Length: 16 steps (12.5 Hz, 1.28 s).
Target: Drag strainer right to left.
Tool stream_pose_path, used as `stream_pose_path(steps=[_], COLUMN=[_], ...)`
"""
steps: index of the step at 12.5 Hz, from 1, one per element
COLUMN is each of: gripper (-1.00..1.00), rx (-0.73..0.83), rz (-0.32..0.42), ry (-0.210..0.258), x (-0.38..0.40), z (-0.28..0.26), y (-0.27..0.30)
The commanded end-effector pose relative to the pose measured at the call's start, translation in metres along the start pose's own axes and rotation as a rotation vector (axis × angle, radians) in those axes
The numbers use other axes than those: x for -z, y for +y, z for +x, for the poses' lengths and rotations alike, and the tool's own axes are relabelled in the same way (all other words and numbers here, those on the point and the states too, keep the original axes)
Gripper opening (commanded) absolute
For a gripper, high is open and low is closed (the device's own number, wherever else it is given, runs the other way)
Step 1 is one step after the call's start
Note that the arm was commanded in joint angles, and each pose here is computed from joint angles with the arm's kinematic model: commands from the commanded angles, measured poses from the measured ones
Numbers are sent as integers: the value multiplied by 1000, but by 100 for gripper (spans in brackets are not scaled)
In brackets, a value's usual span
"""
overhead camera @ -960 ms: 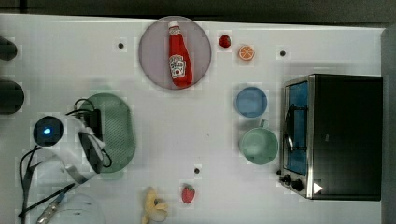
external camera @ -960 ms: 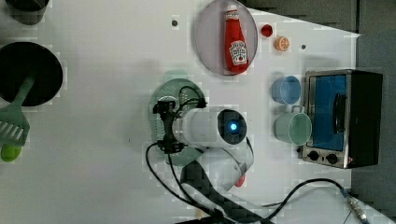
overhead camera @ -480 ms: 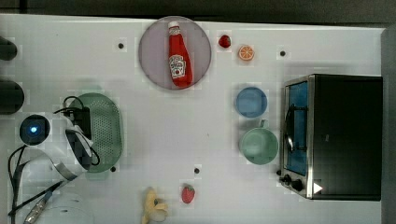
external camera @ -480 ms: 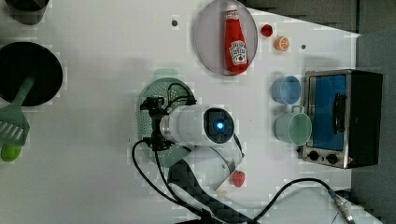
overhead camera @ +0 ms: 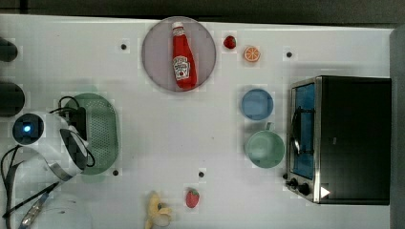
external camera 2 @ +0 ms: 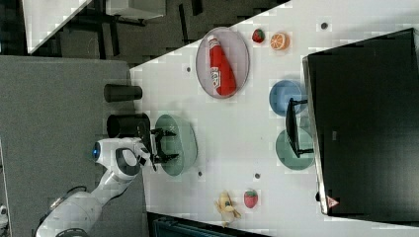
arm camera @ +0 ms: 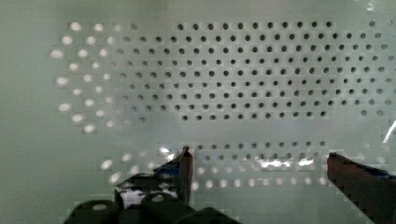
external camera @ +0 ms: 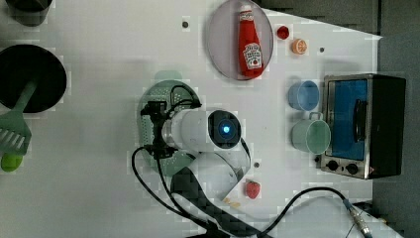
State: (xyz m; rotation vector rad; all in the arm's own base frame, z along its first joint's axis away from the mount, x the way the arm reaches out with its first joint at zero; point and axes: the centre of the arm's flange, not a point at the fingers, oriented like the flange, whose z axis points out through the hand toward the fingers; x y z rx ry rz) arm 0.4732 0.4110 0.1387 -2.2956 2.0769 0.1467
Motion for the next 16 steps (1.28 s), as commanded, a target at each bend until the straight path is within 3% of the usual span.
stream_pose_path(steps=[1,4,7,10,16], gripper=[100,100,100,100,100], rx=[-65,-62,97,325,482], rz=[5,12,-21,6,84], ry=[-7,-1,53,61,51], x=[5,16,66,162,364], z=[-12,-11,7,36,169], y=[5,-1,-11,-29,-35])
